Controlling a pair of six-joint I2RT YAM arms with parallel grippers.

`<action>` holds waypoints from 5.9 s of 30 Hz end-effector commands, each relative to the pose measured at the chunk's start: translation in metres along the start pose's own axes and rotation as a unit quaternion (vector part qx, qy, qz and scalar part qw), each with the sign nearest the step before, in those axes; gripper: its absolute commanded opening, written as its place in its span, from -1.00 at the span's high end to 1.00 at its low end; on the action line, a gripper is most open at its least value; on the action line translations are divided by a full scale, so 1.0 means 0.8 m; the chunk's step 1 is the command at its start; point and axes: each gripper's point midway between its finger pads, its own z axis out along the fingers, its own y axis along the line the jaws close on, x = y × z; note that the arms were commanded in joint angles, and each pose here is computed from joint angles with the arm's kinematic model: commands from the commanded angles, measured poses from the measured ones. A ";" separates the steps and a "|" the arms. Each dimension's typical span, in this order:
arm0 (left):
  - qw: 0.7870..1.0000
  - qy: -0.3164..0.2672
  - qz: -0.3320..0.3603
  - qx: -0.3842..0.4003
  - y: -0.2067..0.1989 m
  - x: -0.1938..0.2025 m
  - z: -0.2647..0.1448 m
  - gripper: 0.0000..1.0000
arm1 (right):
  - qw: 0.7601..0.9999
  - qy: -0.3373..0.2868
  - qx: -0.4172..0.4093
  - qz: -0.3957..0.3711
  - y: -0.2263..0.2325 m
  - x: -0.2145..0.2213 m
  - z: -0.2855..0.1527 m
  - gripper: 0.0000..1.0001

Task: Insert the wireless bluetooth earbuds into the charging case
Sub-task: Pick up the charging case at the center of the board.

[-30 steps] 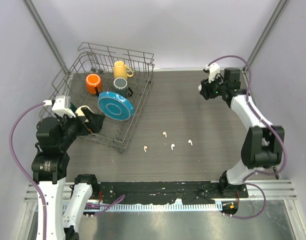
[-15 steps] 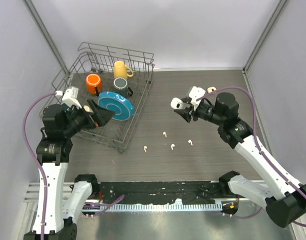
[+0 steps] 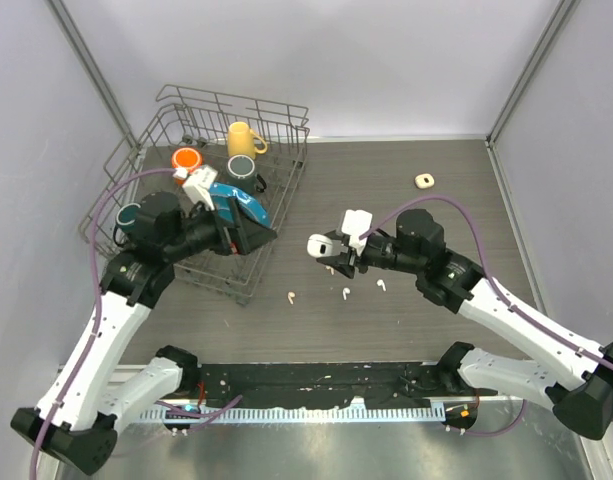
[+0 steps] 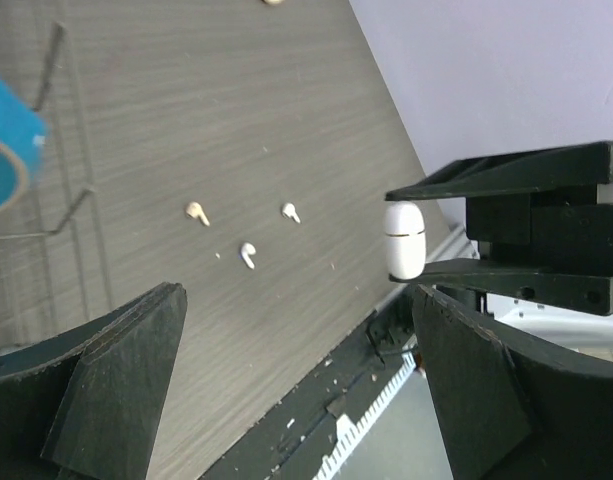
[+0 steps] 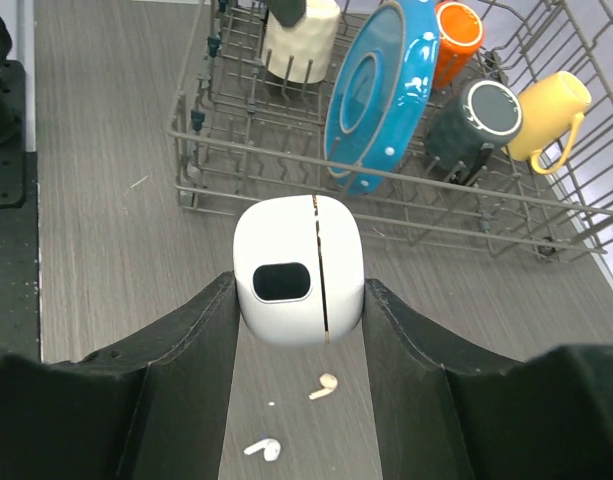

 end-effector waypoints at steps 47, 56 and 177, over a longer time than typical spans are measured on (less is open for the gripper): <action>0.992 0.096 0.001 0.083 -0.078 0.073 0.100 -0.25 | 0.998 -0.060 0.021 0.002 0.013 -0.032 0.018 0.98; 0.991 0.100 0.003 0.093 -0.085 0.074 0.099 0.65 | 0.998 -0.058 0.020 0.004 0.015 -0.030 0.018 0.99; 0.909 -0.234 0.282 0.198 -0.090 0.013 0.043 -0.01 | 0.556 -0.129 -0.212 0.793 0.012 -0.107 0.049 0.98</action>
